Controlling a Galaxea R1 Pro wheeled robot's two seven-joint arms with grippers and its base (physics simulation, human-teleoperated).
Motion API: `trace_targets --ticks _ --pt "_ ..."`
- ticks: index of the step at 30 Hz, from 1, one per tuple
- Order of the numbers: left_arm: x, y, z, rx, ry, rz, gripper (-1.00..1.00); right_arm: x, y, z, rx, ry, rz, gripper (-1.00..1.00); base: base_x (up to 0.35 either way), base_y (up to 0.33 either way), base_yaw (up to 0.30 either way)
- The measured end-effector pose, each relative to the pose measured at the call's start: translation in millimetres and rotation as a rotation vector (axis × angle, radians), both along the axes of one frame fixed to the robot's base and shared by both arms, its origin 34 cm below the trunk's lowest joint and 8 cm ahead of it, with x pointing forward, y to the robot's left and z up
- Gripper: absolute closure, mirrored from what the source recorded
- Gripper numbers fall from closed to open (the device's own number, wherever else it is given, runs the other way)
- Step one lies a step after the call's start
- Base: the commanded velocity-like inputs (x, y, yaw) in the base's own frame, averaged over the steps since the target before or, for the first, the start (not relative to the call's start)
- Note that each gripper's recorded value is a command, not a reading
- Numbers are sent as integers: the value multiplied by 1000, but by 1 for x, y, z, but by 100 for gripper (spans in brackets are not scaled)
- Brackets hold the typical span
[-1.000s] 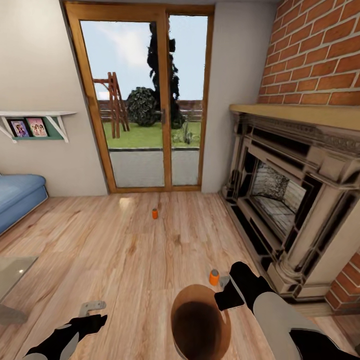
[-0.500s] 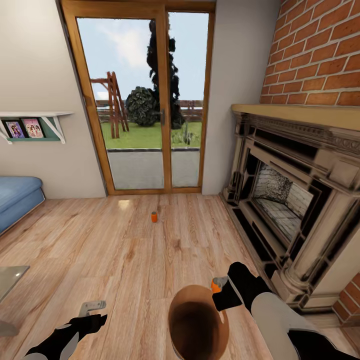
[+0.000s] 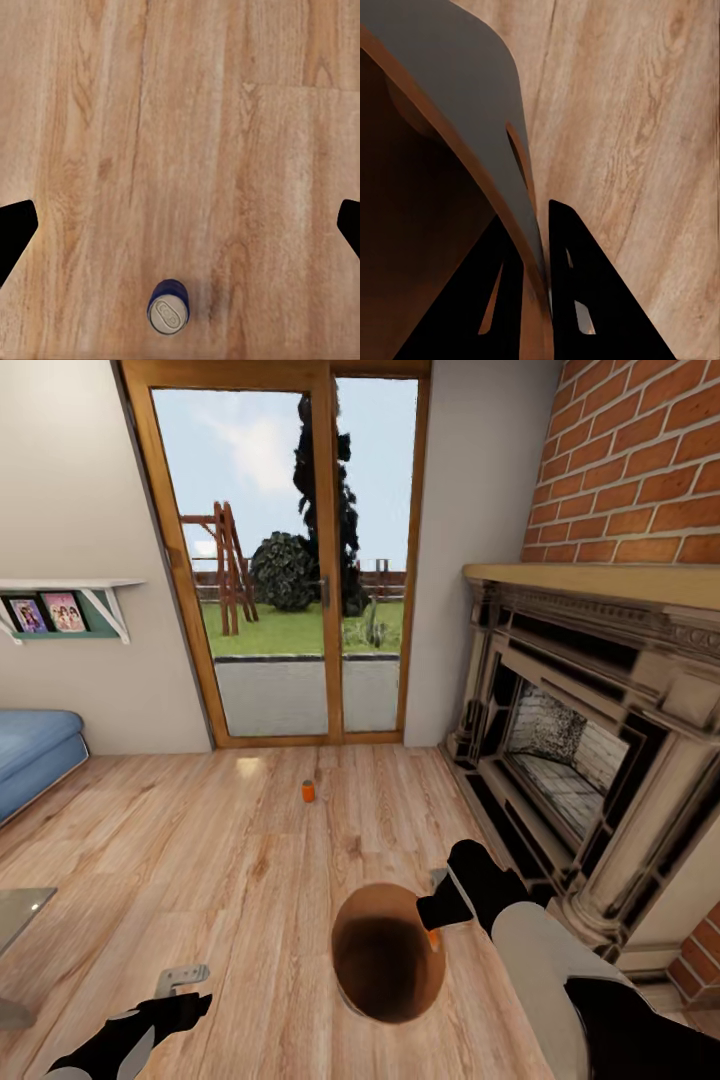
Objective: Put the three can of soda from the living room inside the tash can in the kitchen.
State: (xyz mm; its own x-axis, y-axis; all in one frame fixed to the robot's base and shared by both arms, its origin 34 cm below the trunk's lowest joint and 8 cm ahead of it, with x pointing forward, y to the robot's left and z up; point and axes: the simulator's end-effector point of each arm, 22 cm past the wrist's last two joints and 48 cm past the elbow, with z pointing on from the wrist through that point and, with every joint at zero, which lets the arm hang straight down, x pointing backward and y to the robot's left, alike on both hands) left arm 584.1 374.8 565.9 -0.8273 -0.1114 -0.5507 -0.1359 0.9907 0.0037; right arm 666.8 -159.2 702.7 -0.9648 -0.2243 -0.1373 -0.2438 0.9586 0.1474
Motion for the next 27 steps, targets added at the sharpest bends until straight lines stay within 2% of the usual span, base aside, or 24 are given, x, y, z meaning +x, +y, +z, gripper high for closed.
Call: trace_targets --ticks 6,7,11,23,27 --pt "-4 5 -13 5 18 8 -100 35 3 23 8 -63 1 100 0 0 0" --pt "-6 14 -14 13 32 16 -100 41 4 28 4 -71 7 100 0 0 4" --pt "-11 20 -23 18 52 22 -100 57 6 38 20 -107 -5 100 0 0 35" --pt "-19 24 -51 19 79 23 -100 64 3 18 31 -106 -22 100 0 0 84" --pt "-22 22 -61 15 87 19 -100 56 5 1 38 -73 -23 100 0 0 92"
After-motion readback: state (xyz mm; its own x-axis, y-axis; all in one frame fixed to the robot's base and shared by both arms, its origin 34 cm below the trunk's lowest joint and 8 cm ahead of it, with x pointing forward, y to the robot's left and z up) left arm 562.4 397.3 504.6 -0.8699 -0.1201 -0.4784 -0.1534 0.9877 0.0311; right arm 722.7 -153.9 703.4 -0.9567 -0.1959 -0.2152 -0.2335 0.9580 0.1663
